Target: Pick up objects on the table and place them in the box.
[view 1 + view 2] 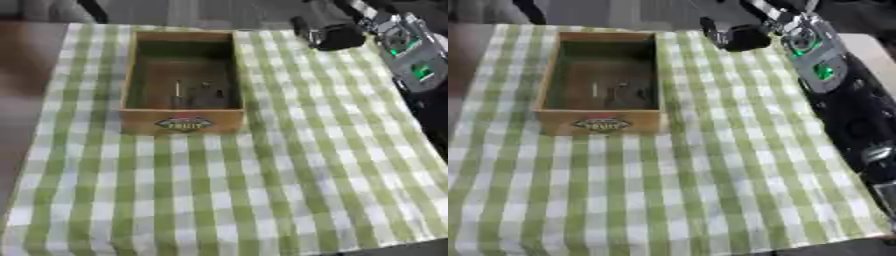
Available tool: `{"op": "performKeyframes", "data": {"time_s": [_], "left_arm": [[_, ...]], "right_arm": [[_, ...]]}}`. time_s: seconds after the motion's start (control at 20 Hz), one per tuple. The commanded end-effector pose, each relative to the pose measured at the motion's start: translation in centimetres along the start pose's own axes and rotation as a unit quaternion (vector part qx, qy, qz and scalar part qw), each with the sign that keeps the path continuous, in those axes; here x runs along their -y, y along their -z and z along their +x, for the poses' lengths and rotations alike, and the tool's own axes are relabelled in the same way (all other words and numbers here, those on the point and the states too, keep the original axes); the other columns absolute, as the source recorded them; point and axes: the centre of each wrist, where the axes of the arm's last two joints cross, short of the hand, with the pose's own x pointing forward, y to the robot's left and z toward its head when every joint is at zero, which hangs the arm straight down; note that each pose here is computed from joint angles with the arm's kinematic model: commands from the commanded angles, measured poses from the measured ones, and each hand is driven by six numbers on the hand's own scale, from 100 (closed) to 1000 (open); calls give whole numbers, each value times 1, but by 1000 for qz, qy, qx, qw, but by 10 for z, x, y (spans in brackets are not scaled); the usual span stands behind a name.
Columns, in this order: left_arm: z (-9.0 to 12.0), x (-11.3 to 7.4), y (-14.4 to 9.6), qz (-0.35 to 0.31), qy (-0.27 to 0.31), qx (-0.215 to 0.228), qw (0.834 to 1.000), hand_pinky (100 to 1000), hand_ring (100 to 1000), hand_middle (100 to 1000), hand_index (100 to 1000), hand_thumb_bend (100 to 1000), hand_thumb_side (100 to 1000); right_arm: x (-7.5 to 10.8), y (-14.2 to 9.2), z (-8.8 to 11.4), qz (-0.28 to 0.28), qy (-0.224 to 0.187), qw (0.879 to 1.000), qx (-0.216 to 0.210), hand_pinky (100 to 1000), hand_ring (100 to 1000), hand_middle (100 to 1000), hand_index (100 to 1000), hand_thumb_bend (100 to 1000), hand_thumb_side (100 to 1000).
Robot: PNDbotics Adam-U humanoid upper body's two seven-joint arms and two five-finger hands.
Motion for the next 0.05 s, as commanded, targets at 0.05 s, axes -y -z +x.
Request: {"op": "performKeyframes", "data": {"time_s": [0.05], "left_arm": [[9, -5, 3, -1, 15, 12, 1000, 545, 642, 544, 576, 110, 647]], "right_arm": [[22, -9, 4, -25, -9, 1000, -3, 736, 803, 818, 854, 100, 291]]}}
